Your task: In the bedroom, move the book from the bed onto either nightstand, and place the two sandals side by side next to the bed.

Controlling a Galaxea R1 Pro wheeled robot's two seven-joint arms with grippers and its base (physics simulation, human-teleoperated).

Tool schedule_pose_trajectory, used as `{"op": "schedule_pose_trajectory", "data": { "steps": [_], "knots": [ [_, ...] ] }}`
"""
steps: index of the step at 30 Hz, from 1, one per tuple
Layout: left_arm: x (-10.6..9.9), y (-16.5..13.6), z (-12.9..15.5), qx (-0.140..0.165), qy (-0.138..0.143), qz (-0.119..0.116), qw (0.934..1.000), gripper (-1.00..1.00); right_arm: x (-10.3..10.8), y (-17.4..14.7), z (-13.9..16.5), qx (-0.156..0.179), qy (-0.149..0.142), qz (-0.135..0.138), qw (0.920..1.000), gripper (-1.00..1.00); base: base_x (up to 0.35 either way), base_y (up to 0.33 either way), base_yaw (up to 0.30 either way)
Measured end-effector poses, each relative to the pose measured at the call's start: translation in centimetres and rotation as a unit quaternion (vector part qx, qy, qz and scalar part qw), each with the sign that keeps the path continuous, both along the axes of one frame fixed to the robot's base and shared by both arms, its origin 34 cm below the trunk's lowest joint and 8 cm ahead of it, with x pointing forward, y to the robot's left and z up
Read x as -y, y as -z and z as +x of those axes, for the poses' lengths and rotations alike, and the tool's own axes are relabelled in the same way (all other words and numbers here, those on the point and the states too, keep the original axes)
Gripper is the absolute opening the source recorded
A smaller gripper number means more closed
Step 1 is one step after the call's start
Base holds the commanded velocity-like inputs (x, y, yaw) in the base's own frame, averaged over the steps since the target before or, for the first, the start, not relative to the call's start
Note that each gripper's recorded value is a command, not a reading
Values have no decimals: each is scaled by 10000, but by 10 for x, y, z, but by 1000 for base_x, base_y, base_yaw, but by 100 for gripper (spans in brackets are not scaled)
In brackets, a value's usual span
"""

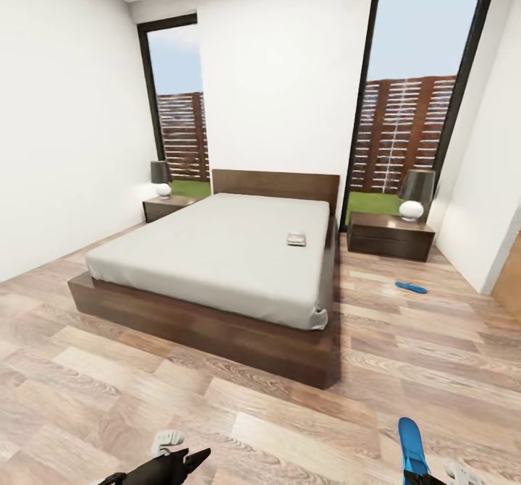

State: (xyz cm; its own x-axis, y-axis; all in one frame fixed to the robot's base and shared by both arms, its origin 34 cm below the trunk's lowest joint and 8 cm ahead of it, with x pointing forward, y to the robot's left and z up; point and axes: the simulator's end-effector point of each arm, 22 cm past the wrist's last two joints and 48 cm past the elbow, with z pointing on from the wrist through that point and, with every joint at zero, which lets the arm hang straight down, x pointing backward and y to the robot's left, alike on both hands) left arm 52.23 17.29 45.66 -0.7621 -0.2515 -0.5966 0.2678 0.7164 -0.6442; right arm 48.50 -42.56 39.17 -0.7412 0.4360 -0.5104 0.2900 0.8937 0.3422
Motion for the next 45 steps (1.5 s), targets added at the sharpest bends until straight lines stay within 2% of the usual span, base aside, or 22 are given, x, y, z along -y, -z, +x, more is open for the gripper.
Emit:
{"op": "schedule_pose_trajectory", "data": {
  "steps": [45],
  "knots": [
    [0,0,0,-4,-1,1,10000,100,0,0,0,-1,6,4,10000,-100,0,0,-286]
  ]
}}
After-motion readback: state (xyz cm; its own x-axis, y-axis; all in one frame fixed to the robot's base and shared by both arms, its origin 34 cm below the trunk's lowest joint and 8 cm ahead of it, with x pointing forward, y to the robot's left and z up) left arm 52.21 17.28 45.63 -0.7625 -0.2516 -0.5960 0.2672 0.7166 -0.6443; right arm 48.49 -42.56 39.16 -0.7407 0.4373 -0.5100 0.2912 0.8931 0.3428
